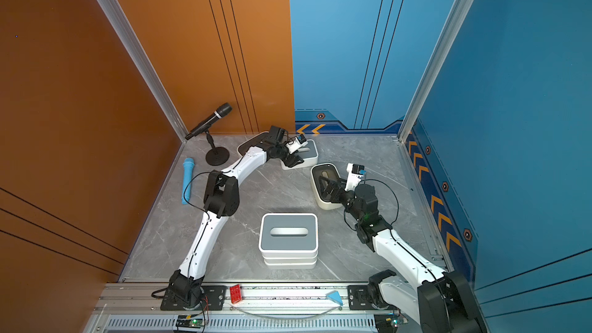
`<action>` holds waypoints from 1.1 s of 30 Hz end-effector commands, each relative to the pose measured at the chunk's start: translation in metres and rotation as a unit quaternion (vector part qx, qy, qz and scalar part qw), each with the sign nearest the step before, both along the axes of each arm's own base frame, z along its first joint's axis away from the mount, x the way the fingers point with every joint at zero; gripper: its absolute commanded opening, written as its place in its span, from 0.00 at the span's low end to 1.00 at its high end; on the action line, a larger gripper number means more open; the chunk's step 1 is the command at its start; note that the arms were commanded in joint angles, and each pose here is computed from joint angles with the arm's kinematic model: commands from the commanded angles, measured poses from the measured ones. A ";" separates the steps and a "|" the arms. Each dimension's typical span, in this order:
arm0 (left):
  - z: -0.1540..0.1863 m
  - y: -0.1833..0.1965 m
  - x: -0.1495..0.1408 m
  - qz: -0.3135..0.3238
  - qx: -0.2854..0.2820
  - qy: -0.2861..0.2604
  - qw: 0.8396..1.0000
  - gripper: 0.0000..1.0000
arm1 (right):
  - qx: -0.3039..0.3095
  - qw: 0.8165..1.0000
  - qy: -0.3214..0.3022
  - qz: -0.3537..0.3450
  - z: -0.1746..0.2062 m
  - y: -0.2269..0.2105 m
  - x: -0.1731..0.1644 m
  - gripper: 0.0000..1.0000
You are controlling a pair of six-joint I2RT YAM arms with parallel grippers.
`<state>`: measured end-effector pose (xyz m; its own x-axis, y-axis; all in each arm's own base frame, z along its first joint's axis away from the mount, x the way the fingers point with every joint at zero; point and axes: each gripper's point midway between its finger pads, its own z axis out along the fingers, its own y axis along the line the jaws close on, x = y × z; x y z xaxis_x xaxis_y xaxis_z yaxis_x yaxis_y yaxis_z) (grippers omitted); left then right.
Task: Stack the tissue boxes
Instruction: Pick up the tissue box from the center of the board.
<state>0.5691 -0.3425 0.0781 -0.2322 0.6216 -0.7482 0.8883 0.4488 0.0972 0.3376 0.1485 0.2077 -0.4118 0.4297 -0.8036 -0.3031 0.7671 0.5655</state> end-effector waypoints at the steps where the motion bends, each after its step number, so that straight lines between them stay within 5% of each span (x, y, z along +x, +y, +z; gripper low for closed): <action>1: -0.002 -0.001 0.004 0.007 -0.006 0.000 1.000 0.65 | 0.007 1.000 -0.020 0.012 0.016 0.005 -0.001 1.00; 23: 0.007 -0.017 -0.001 0.023 -0.037 0.026 0.999 0.41 | 0.005 1.000 -0.019 0.013 0.015 0.006 0.000 1.00; 33: 0.064 -0.025 -0.001 0.060 -0.083 0.016 0.995 0.34 | 0.003 1.000 -0.015 0.008 0.011 0.005 0.001 1.00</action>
